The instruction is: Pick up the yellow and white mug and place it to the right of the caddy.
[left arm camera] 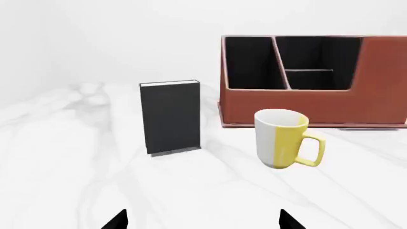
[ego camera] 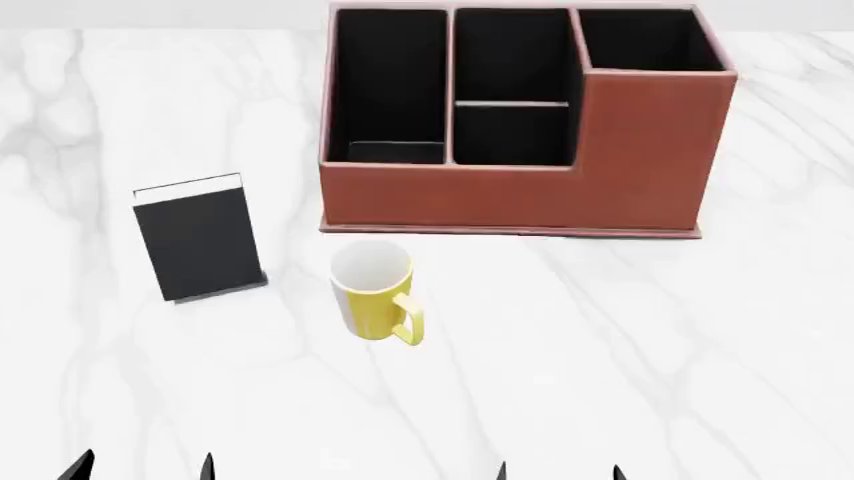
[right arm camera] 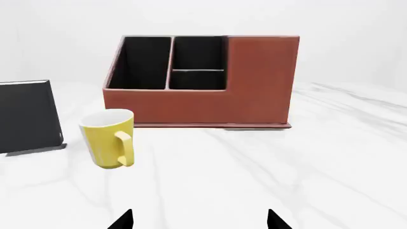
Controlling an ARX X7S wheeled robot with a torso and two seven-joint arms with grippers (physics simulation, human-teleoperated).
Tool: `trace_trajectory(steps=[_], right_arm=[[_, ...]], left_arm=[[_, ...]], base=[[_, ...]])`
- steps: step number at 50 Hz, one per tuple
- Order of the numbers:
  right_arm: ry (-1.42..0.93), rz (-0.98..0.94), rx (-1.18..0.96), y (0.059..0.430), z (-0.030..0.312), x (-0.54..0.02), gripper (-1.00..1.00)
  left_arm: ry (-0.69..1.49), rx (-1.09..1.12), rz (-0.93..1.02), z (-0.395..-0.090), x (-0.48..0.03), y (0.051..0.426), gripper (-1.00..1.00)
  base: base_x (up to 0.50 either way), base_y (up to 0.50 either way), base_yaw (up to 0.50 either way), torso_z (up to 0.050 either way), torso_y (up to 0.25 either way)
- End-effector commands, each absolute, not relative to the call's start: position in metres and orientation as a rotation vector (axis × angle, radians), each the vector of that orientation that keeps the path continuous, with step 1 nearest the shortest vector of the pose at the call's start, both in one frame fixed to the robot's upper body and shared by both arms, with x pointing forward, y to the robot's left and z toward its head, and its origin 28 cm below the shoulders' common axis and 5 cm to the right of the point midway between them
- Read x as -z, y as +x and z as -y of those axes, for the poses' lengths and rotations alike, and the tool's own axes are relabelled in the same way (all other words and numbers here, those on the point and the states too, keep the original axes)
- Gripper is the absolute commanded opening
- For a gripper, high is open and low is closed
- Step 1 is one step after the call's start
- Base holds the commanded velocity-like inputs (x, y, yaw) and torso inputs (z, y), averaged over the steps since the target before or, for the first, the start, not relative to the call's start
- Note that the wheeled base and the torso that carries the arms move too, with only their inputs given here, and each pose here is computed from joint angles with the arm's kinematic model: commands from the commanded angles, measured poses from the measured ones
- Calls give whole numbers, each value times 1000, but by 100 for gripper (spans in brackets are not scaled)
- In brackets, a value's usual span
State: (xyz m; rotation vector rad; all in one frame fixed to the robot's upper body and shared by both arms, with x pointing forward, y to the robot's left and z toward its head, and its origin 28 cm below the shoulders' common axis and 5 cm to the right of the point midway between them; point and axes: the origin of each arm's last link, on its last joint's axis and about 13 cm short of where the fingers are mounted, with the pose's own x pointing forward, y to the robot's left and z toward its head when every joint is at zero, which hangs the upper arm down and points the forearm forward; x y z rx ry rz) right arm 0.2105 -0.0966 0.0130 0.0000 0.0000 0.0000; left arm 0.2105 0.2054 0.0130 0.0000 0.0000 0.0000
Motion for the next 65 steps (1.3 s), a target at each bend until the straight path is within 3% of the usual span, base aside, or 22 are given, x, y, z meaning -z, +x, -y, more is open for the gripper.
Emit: trace_trajectory(steps=[1,56,63,65], right_arm=[[15,7,-8,211,97,-14,100],[-10,-15,-24,213,95,-11,100],[-4,-21,-9,212,96,-16,100],[-16,-9,35,213,95,-27,100]], left_arm=[[-2,-5,-2,-206,-13,211,100],[10,-5,-25,-205,-11,213,100],[115,-71,-41,-202,-12,214,100],[194,-209,-73,-204,-23,215,100]], base=[[0,0,0,0,0],[0,0,0,0,0],[0,0,0,0,0],[0,0,0,0,0]])
